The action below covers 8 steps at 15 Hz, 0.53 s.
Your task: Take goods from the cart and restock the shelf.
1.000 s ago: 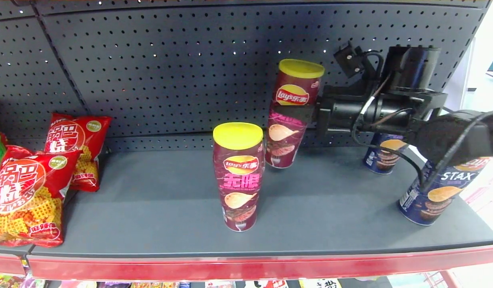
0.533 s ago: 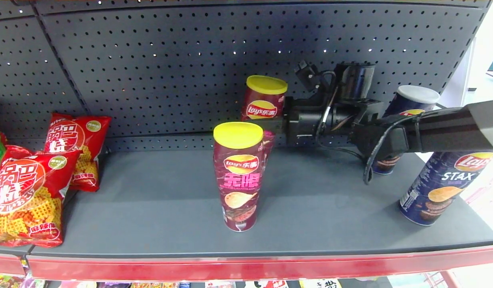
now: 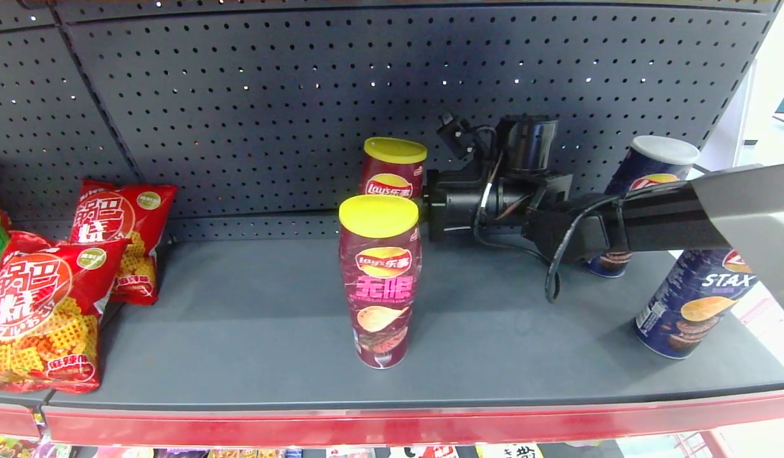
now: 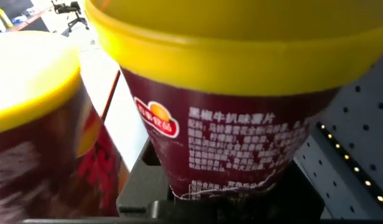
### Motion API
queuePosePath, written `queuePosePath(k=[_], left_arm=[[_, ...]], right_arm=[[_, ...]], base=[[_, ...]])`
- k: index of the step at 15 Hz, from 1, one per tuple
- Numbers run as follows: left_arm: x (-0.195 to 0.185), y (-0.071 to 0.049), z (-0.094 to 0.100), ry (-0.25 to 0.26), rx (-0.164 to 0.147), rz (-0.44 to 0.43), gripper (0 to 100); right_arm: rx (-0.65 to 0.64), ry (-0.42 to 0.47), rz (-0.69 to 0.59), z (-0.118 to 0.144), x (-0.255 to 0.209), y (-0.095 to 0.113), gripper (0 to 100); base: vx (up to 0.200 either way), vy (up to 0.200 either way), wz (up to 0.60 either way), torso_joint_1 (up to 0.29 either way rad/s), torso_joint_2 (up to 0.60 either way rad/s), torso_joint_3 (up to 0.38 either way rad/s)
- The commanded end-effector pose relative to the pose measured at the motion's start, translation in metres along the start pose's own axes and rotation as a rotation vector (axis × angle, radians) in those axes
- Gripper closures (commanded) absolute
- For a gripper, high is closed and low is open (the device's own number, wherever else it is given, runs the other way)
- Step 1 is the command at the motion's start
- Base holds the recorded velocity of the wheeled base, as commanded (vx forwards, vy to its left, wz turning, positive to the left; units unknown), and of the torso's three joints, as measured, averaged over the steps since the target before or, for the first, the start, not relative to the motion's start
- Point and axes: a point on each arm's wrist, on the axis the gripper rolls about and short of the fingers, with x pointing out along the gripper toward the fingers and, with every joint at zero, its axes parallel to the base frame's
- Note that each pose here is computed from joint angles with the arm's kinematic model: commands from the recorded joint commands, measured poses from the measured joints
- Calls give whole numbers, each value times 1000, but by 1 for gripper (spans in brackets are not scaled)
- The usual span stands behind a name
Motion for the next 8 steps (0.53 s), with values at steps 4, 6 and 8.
queuePosePath(k=[4, 6, 8], left_arm=[[0, 0, 0, 2, 0, 0, 0], [0, 0, 0, 2, 0, 0, 0], [0, 0, 0, 2, 0, 0, 0]], right_arm=[[12, 8, -12, -7, -2, -6, 100], [15, 9, -21, -9, -5, -10, 100], [3, 1, -39, -8, -8, -19, 100]], base=[[0, 0, 0, 0, 0, 0], [0, 0, 0, 0, 0, 0], [0, 0, 0, 0, 0, 0]])
